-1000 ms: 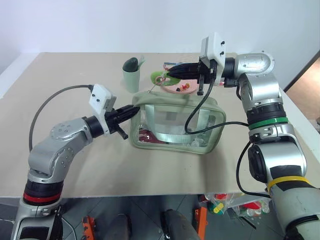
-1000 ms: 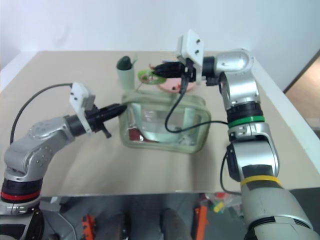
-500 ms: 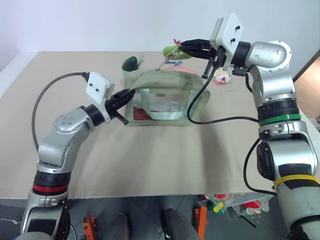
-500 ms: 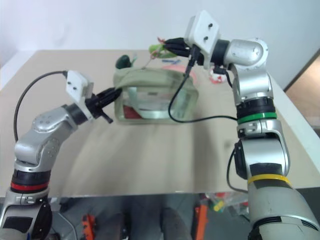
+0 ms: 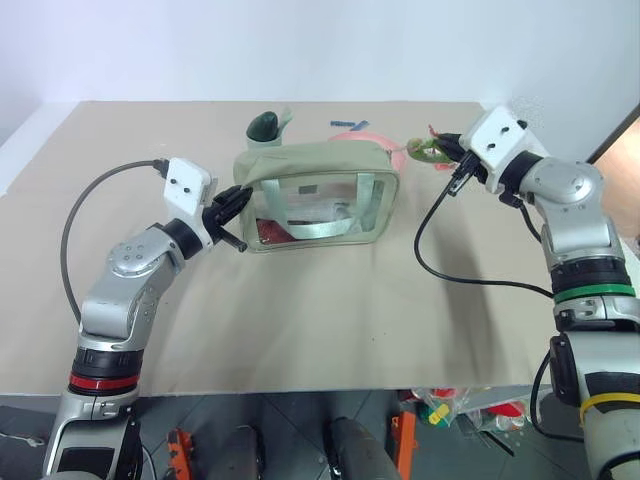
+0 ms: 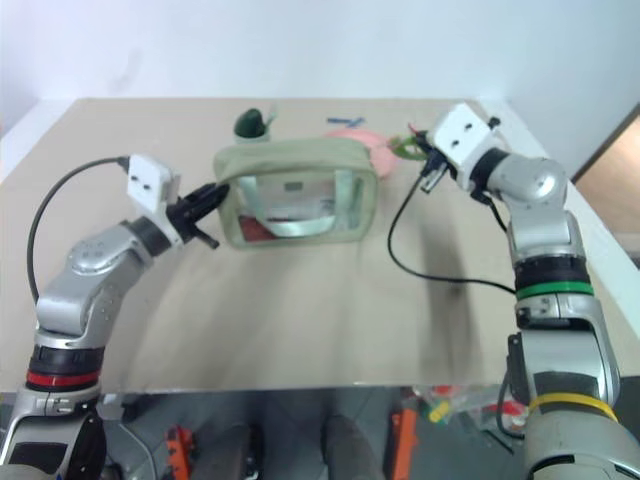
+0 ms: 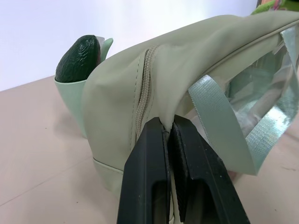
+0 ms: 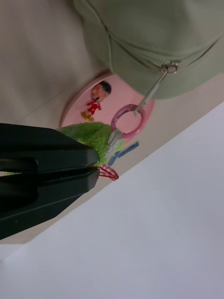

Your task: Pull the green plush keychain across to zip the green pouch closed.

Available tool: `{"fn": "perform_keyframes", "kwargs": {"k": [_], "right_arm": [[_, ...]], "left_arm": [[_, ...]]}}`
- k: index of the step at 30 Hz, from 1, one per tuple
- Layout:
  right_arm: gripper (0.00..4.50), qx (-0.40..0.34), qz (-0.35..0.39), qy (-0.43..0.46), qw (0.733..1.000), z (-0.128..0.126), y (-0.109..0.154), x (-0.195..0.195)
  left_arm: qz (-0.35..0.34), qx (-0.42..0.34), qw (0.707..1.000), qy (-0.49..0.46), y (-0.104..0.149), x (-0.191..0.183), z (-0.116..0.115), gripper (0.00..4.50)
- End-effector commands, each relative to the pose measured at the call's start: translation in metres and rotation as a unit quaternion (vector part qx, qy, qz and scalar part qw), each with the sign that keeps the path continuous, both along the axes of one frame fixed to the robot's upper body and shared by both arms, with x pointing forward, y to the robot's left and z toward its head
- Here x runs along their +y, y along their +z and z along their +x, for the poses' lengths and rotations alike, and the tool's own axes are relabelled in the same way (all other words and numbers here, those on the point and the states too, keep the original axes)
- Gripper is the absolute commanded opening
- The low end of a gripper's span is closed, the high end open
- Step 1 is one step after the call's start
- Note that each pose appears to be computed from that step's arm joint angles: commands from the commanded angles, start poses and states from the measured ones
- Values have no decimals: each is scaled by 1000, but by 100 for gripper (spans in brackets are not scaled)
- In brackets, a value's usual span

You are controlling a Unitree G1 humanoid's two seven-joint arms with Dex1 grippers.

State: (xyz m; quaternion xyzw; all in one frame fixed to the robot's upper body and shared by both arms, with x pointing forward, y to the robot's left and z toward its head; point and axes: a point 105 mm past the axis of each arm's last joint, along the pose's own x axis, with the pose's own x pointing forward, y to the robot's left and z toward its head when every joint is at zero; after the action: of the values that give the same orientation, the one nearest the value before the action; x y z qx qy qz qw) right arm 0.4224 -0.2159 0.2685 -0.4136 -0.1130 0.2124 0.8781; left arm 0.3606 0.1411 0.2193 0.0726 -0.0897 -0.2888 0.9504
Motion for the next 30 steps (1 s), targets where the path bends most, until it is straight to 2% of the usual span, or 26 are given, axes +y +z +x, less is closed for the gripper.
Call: {"fn": "perform_keyframes", "kwargs": {"k": [1, 3, 5, 10, 12, 15, 18, 19, 20, 21, 22, 23, 24, 30], "right_arm": [[1, 5, 31, -24, 999, -3, -9, -8], [1, 52, 30, 1, 998, -2, -51, 16], [1, 84, 24, 15, 996, -4, -79, 30], [1, 108, 5, 27, 994, -4, -109, 44], [1, 104, 6, 30, 994, -2, -109, 46], [1, 90, 25, 30, 995, 2, -96, 46], [1, 89, 99, 33, 991, 3, -75, 39], [54, 88, 123, 40, 988, 2, -68, 37], [54, 87, 138, 48, 985, 0, -63, 36], [98, 85, 155, 56, 983, -3, -57, 33], [137, 88, 177, 71, 978, -9, -49, 30], [138, 90, 191, 81, 974, -13, -44, 28], [191, 91, 204, 88, 971, -17, -39, 24], [385, 127, 249, 133, 951, -43, -19, 11]], "left_arm": [[4, -15, 1000, 20, 8, 11, 1, 0], [9, -16, 1000, 15, 8, 6, 2, 0], [6, -16, 1000, 12, 9, 3, 3, 0], [4, -20, 1000, 13, 13, 2, 5, 0], [4, -20, 1000, 14, 13, 2, 5, 0], [8, -7, 1000, 5, 7, 0, 3, 0], [-7, 9, 1000, 0, 3, 2, -1, 0], [-11, 11, 1000, -1, 3, 2, -1, 0], [-16, 14, 1000, -3, 4, 3, -2, 36], [-20, 17, 1000, -5, 5, 4, -3, 83], [-29, 20, 999, -12, 8, 6, -5, 112], [-36, 21, 999, -16, 11, 7, -6, 119], [-41, 22, 999, -20, 14, 9, -7, 177], [-41, 26, 998, -46, 30, 19, -13, 373]]}}
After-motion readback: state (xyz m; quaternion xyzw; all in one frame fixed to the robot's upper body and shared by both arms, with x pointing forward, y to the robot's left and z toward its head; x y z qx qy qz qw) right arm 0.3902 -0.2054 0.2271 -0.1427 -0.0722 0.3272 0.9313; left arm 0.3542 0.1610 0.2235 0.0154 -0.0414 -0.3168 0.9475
